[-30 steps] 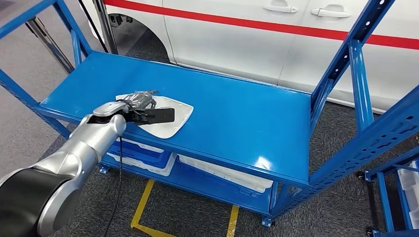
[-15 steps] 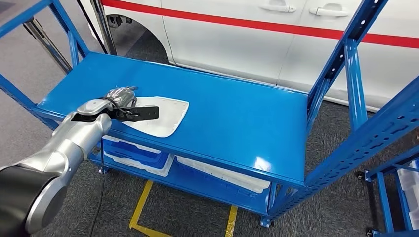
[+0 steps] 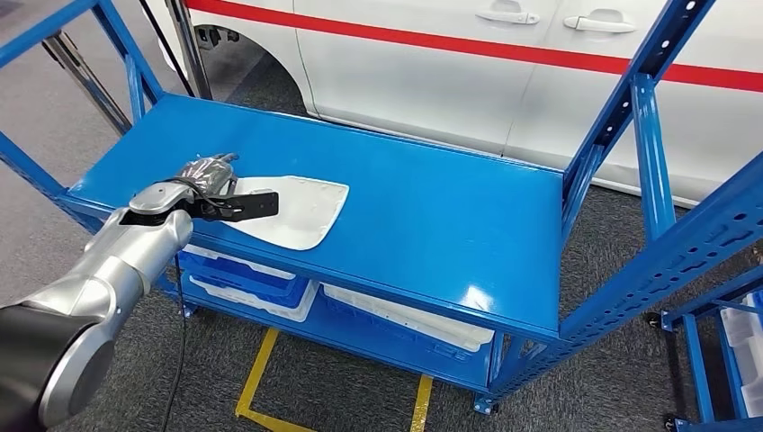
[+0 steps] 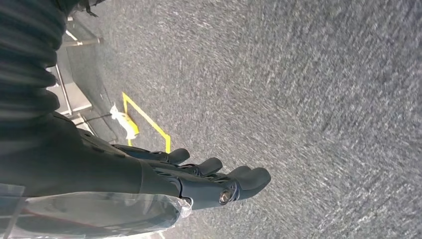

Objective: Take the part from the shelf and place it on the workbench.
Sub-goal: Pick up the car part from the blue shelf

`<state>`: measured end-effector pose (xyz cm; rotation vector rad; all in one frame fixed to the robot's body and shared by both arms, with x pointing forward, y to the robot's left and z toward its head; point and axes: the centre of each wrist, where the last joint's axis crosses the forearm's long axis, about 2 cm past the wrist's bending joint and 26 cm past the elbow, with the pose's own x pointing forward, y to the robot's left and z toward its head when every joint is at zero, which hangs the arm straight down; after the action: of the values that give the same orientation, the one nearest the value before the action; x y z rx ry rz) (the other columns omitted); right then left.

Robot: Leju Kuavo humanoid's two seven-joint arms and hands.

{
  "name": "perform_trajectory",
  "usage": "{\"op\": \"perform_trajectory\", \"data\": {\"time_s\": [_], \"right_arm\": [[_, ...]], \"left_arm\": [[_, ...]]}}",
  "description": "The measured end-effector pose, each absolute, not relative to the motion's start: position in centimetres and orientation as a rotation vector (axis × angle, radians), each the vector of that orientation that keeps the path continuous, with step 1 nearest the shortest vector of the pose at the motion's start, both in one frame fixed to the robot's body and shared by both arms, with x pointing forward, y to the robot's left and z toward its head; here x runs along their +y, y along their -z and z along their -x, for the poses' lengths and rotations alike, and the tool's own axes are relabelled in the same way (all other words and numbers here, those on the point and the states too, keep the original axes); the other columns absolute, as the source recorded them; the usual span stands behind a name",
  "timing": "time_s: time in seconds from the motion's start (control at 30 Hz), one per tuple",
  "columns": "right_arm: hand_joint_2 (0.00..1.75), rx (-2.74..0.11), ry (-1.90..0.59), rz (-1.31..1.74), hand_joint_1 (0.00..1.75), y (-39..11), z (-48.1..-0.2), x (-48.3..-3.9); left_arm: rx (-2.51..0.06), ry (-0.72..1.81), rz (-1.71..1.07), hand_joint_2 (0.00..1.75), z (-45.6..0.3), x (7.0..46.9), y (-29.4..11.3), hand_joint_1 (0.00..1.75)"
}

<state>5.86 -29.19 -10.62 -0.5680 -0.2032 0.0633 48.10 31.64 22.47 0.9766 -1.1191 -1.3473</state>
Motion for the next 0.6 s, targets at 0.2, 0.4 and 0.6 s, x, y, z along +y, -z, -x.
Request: {"op": "perform_trajectory", "data": {"time_s": [0.2, 0.4, 0.6], "right_arm": [[1.75, -0.201, -0.063, 0.569, 0.00, 10.6, -5.8, -29.2], [1.75, -0.201, -0.063, 0.574, 0.00, 10.6, -5.8, -29.5], [1.75, -0.202, -0.061, 0.576, 0.00, 10.6, -5.8, -29.5]], "left_arm": [[-1.122, 1.341, -0.981, 1.75, -48.0, 31.7, -22.3, 0.00], [-1.133, 1.332, -0.981, 1.75, -47.8, 31.8, -21.8, 0.00], [-1.146, 1.320, -0.981, 1.75, -47.7, 32.0, -21.5, 0.00]]}}
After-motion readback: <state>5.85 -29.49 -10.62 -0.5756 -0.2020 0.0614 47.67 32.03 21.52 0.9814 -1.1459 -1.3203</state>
